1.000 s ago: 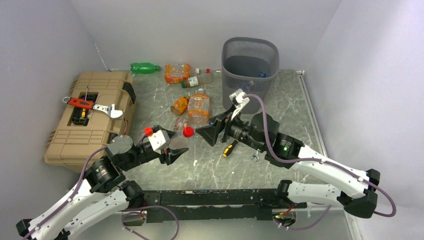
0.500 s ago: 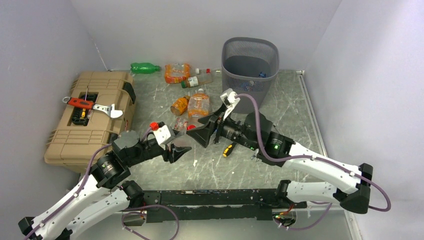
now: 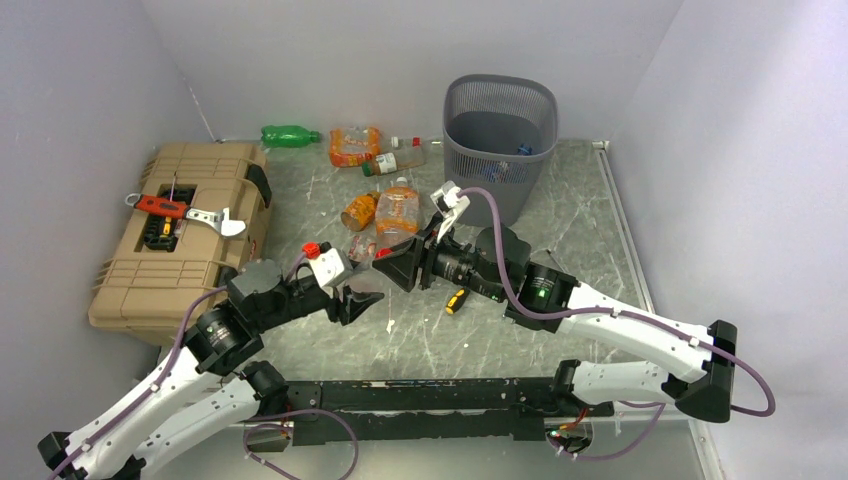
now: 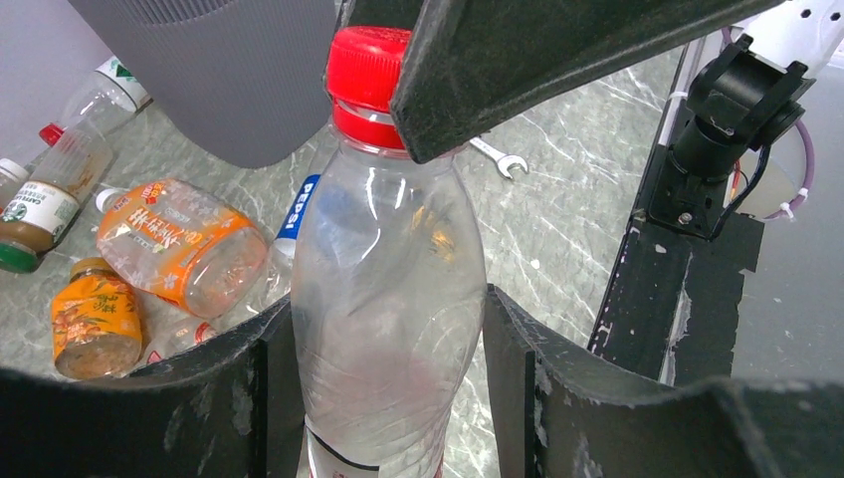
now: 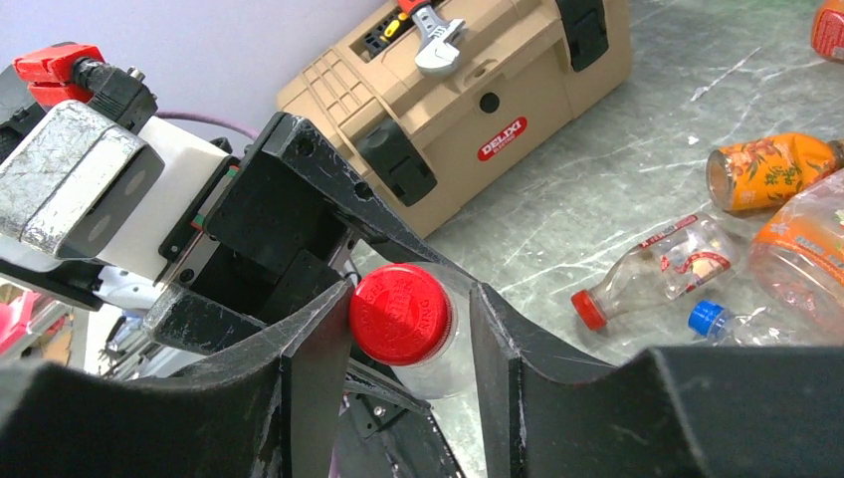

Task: Put the plastic bottles in the bin
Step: Place the plastic bottle in the trash bin.

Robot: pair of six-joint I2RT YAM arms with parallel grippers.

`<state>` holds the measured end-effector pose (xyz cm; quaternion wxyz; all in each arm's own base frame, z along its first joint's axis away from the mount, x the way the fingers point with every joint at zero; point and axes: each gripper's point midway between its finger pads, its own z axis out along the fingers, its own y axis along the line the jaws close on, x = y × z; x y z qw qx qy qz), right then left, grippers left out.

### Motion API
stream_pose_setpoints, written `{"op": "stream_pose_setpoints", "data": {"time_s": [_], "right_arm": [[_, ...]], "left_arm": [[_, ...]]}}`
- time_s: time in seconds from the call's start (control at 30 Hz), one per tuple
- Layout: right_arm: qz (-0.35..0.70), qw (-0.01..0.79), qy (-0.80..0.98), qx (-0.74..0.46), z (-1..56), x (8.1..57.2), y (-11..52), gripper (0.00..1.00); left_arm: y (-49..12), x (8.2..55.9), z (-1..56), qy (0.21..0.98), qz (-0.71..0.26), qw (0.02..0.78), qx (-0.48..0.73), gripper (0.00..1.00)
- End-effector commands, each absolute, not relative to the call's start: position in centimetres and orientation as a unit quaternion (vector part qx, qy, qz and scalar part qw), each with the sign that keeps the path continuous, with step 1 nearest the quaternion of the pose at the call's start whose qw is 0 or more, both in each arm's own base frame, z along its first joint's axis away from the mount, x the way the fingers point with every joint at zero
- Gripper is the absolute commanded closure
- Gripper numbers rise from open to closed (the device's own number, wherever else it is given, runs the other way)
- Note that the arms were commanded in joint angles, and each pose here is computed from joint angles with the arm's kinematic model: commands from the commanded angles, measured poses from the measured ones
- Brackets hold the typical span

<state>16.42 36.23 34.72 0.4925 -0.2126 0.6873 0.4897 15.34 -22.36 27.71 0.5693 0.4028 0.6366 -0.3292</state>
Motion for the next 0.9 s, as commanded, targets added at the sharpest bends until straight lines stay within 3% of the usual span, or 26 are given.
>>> {"op": "stream_pose_setpoints", "data": {"time_s": [0.0, 0.1, 0.2, 0.3, 0.37, 0.4, 0.43, 0.47, 0.5, 0.53, 0.87], "right_arm": [[0.499, 0.505, 0.677, -0.195, 36.3, 16.9, 36.2, 0.48], [0.493, 0.501, 0.683, -0.197, 35.7, 17.0, 36.4, 0.41], [0.485, 0.5, 0.69, -0.196, 35.3, 17.3, 36.4, 0.41], [0.48, 0.502, 0.693, -0.194, 35.1, 17.5, 36.3, 0.56], [0.479, 0.505, 0.691, -0.193, 35.2, 17.5, 36.2, 0.75], [0.478, 0.507, 0.691, -0.194, 35.2, 17.5, 36.1, 0.88], [0.476, 0.508, 0.691, -0.192, 35.2, 17.6, 36.0, 0.99], [0.473, 0.51, 0.692, -0.19, 35.4, 17.6, 35.8, 1.0], [0.469, 0.516, 0.692, -0.188, 35.7, 17.7, 35.5, 1.0], [0.46, 0.525, 0.691, -0.189, 36.1, 17.9, 34.9, 1.0], [0.276, 0.725, 0.626, -0.084, 52.2, 20.4, 19.4, 1.0]], "left_arm": [[-22.9, 15.0, 29.3, 0.613, -0.349, 0.585, 0.4, 0.84], [-22.8, 15.1, 29.3, 0.613, -0.348, 0.586, 0.399, 0.84], [-22.8, 15.1, 29.3, 0.613, -0.348, 0.587, 0.399, 0.84], [-22.8, 15.0, 29.3, 0.613, -0.348, 0.586, 0.4, 0.83], [-22.8, 15.0, 29.2, 0.614, -0.349, 0.584, 0.399, 0.8], [-22.8, 15.1, 29.2, 0.615, -0.349, 0.584, 0.399, 0.76], [-22.8, 15.1, 29.2, 0.617, -0.348, 0.584, 0.396, 0.63], [-22.7, 15.3, 29.2, 0.621, -0.346, 0.584, 0.392, 0.42], [-22.6, 15.6, 29.2, 0.627, -0.342, 0.586, 0.382, 0.14], [-22.3, 16.0, 29.3, 0.633, -0.335, 0.59, 0.372, 0.02], [-19.7, 16.6, 31.5, 0.611, -0.305, 0.658, 0.317, 0.0]]}}
